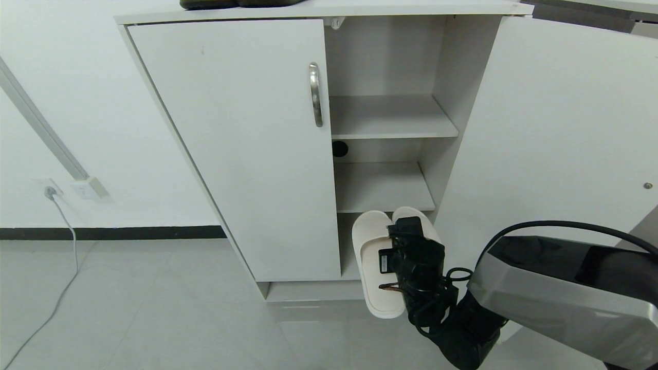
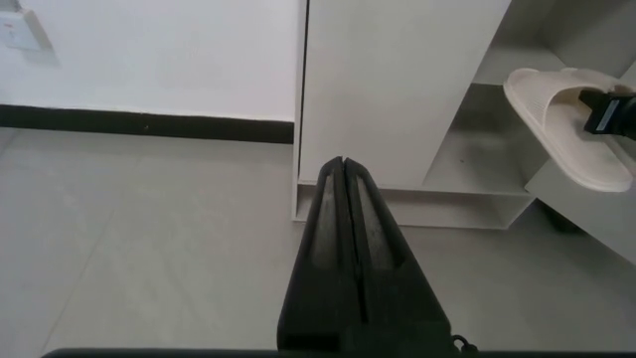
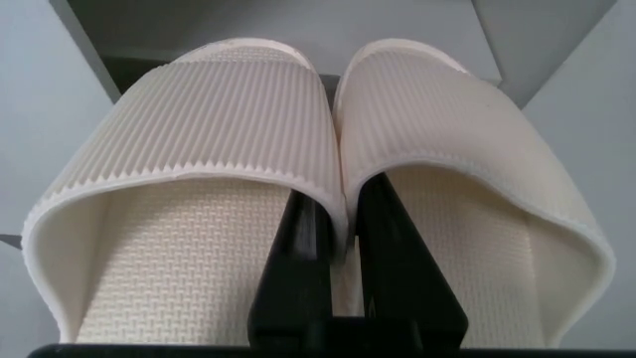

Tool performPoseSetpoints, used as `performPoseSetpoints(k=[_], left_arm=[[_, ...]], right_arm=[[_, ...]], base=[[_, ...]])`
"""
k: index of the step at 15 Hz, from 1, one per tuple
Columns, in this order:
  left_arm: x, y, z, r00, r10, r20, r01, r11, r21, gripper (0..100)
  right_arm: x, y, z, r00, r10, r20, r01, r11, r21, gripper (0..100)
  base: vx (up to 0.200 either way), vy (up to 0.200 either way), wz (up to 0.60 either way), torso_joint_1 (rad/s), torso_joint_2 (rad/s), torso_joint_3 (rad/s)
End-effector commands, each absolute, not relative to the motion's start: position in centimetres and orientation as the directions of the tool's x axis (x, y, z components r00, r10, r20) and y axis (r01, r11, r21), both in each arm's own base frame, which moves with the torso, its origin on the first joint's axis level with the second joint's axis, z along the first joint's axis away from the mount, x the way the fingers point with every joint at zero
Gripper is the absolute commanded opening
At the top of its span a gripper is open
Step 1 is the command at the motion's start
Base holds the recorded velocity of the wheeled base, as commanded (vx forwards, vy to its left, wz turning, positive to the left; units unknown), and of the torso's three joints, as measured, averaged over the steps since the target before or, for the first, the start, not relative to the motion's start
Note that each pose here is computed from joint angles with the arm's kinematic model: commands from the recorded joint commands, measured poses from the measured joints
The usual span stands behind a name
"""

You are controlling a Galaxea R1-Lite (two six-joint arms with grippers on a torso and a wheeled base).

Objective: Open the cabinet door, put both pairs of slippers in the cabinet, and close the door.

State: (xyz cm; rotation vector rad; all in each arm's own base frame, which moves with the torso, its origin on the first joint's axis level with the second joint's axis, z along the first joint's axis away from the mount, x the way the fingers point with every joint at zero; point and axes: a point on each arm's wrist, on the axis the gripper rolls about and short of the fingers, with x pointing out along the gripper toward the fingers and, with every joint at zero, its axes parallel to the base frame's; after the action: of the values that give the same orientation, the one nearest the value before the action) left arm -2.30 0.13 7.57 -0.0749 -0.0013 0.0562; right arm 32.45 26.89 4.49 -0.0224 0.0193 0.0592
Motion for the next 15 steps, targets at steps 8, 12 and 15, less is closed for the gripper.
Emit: performPoseSetpoints(k=[8, 12, 15], left_arm=[[-2.28, 0.13, 7.56, 0.998, 0.057, -0.003, -0.057, 0.996, -0.075, 0], [-2.28, 0.13, 7.58, 0.998, 0.058, -0.002, -0.058, 0.995, -0.077, 0], [-2.28, 0.13, 7.58, 0.998, 0.057, -0.002, -0.057, 0.995, -0.077, 0]], right_arm=[[32.58, 26.78, 4.36, 0.998, 0.057, -0.023, -0.057, 0.998, -0.026, 0], [32.46, 26.34, 3.94, 0.998, 0.05, -0.034, -0.051, 0.999, -0.017, 0], [33.08, 26.03, 4.12, 0.999, 0.04, -0.029, -0.04, 0.999, -0.012, 0]], base=[[0.2, 0.0, 0.0, 0.002, 0.0, 0.002], [0.1, 0.0, 0.0, -0.001, 0.0, 0.002], [0.0, 0.0, 0.0, 0.0, 0.0, 0.0]])
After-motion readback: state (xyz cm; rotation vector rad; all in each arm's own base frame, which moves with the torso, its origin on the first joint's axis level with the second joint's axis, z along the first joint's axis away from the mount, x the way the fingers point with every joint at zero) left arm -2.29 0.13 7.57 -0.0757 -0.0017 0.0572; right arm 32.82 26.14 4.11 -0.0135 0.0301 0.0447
